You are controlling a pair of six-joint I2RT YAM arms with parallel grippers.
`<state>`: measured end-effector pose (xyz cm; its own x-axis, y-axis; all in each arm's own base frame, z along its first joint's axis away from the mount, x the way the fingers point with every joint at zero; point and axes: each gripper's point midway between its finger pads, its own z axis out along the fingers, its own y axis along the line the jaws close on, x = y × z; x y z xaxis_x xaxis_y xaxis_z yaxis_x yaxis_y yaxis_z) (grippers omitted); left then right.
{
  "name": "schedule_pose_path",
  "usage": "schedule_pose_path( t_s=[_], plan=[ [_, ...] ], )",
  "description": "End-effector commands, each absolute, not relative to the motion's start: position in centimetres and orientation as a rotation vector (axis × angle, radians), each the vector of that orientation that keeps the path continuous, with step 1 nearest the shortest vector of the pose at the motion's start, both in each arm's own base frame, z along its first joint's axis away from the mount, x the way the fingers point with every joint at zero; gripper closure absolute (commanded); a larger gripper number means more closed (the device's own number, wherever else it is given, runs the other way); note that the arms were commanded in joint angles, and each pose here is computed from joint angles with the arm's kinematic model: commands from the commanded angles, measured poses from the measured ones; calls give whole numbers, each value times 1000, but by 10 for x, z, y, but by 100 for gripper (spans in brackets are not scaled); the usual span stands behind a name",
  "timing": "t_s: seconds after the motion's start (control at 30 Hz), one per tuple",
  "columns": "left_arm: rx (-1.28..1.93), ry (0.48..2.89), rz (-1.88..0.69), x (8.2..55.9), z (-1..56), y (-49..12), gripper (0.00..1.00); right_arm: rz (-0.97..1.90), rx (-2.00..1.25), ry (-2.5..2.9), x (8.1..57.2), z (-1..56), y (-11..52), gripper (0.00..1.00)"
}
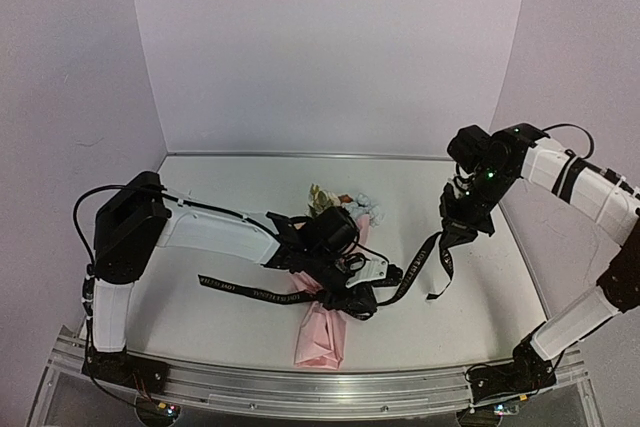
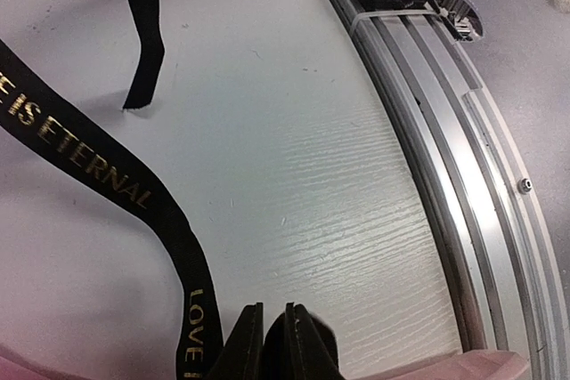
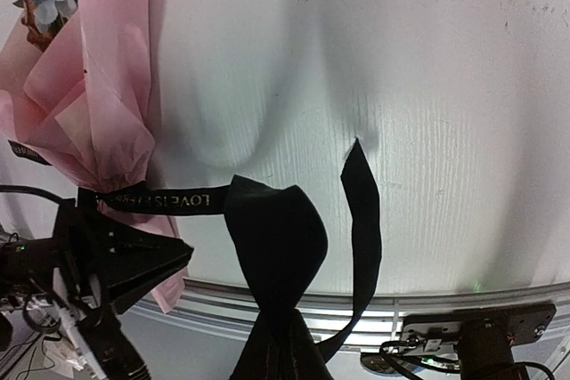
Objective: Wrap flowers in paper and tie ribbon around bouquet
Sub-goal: Cross the half-tied ribbon over the folded bouquet.
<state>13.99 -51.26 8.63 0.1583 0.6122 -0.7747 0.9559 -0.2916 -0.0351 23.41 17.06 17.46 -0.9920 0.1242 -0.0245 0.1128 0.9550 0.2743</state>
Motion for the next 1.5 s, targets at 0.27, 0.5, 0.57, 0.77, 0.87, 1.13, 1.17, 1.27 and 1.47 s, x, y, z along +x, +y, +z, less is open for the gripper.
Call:
schedule_pose_path(
  t_s=[0.27,0.5,0.57,0.77,0.87,1.13,1.17,1.27,1.47],
  plan=[
    [1744,1408,-903,153,138,-530,51,501,94,3037,240,202,193,100],
    [1554,1369,-965,170,193,-512,47,568,-3,3026,235,214,212,100],
    [1494,1360,-984,180,207,-502,46,616,-67,3014,231,222,223,100],
    [1410,1337,-1015,197,222,-488,42,759,-291,2964,212,247,256,100],
    [1396,1301,-1028,198,229,-490,41,816,-349,2964,204,252,267,100],
    [1443,1188,-1132,183,240,-500,40,915,-500,2986,183,253,286,100],
    [1454,1181,-1138,181,239,-500,40,916,-510,2987,182,254,286,100],
    [1485,1173,-1184,175,234,-501,40,934,-551,2986,178,255,288,100],
    [1487,1171,-1225,176,228,-512,41,969,-622,2993,169,256,296,100]
  ],
)
